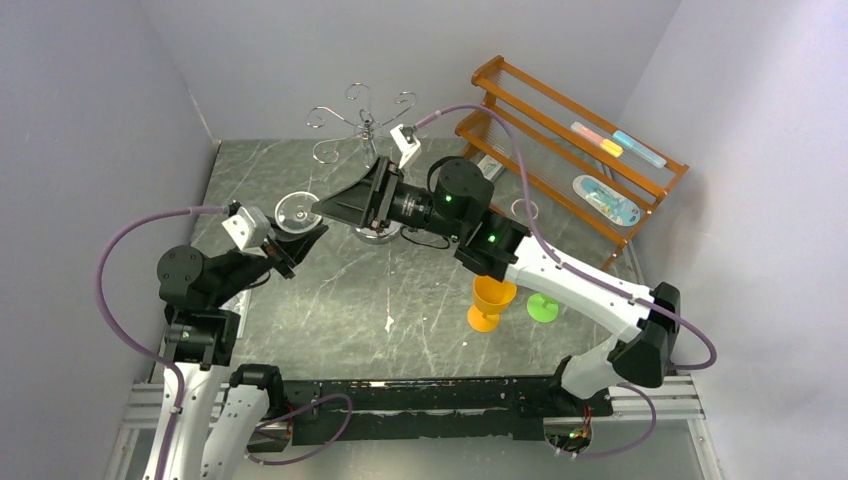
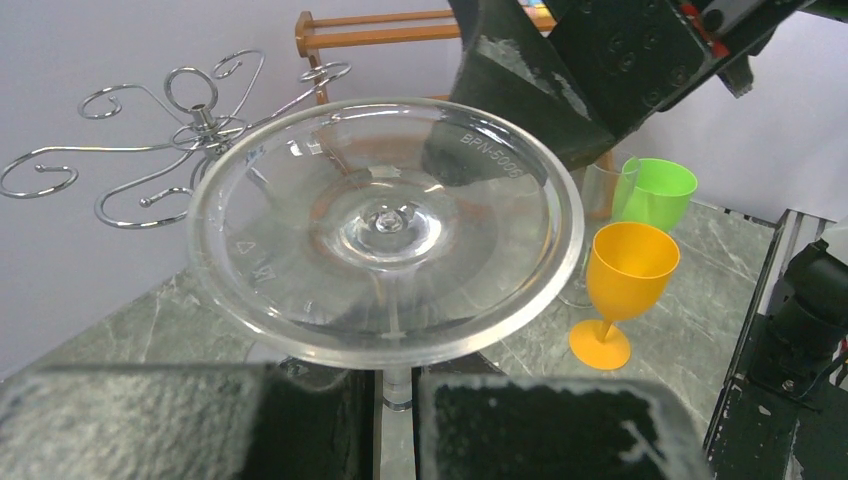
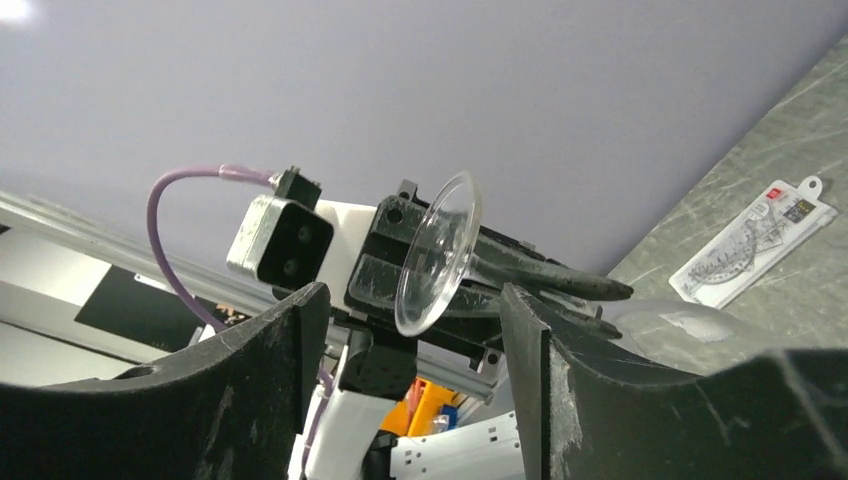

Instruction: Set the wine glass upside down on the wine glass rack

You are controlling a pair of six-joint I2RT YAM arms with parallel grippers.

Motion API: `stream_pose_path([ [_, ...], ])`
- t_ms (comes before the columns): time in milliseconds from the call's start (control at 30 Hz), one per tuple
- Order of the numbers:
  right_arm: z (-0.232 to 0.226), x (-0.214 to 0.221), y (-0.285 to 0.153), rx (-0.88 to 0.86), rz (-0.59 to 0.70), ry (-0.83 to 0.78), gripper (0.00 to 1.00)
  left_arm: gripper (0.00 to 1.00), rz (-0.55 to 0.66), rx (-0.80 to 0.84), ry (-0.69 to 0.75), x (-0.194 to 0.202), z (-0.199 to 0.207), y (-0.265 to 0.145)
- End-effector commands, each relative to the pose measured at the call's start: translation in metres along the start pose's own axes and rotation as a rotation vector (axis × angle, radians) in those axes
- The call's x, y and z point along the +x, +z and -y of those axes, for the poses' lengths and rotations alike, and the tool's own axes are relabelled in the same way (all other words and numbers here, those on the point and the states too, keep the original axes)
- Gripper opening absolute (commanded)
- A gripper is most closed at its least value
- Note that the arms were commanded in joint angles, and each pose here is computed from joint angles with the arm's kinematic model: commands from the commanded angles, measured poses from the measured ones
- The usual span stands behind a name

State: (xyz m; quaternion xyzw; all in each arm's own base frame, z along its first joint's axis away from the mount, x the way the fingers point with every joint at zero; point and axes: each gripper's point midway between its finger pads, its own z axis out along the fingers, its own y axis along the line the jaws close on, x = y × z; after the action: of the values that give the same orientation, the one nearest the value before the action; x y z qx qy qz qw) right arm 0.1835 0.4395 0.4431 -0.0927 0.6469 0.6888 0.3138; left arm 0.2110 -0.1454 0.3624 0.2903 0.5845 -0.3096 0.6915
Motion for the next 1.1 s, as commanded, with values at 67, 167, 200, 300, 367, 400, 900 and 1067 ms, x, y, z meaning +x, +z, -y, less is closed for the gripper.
stream_pose_path([
  [67, 0.012, 0.009, 0.016, 0.035, -0.070, 0.050, 0.58, 0.05, 0.029, 0.029, 0.086, -0.007, 0.005, -0.002],
  [167, 0.014, 0.015, 0.021, 0.030, -0.103, 0.079, 0.45, 0.05, 0.026, 0.019, 0.089, -0.006, 0.003, -0.002],
  [200, 0.013, 0.016, 0.021, 0.020, -0.106, 0.089, 0.35, 0.05, 0.025, 0.016, 0.088, -0.006, 0.003, -0.002],
  [300, 0.011, 0.016, 0.019, 0.005, -0.100, 0.122, 0.00, 0.07, 0.032, -0.015, 0.070, -0.005, -0.001, -0.003],
  [367, 0.008, 0.011, 0.016, 0.003, -0.074, 0.138, 0.00, 0.19, 0.035, -0.037, 0.055, -0.004, -0.003, -0.005],
  [400, 0.007, 0.007, 0.015, 0.003, -0.059, 0.145, 0.00, 0.27, 0.037, -0.048, 0.048, -0.003, -0.004, -0.006],
  [900, -0.018, -0.011, -0.007, -0.065, -0.026, 0.295, 0.00, 0.32, 0.132, 0.031, 0.100, -0.011, 0.010, -0.005],
  [1067, -0.014, -0.005, -0.008, -0.071, -0.053, 0.325, 0.00, 0.32, 0.187, 0.048, 0.172, -0.012, 0.014, -0.007],
])
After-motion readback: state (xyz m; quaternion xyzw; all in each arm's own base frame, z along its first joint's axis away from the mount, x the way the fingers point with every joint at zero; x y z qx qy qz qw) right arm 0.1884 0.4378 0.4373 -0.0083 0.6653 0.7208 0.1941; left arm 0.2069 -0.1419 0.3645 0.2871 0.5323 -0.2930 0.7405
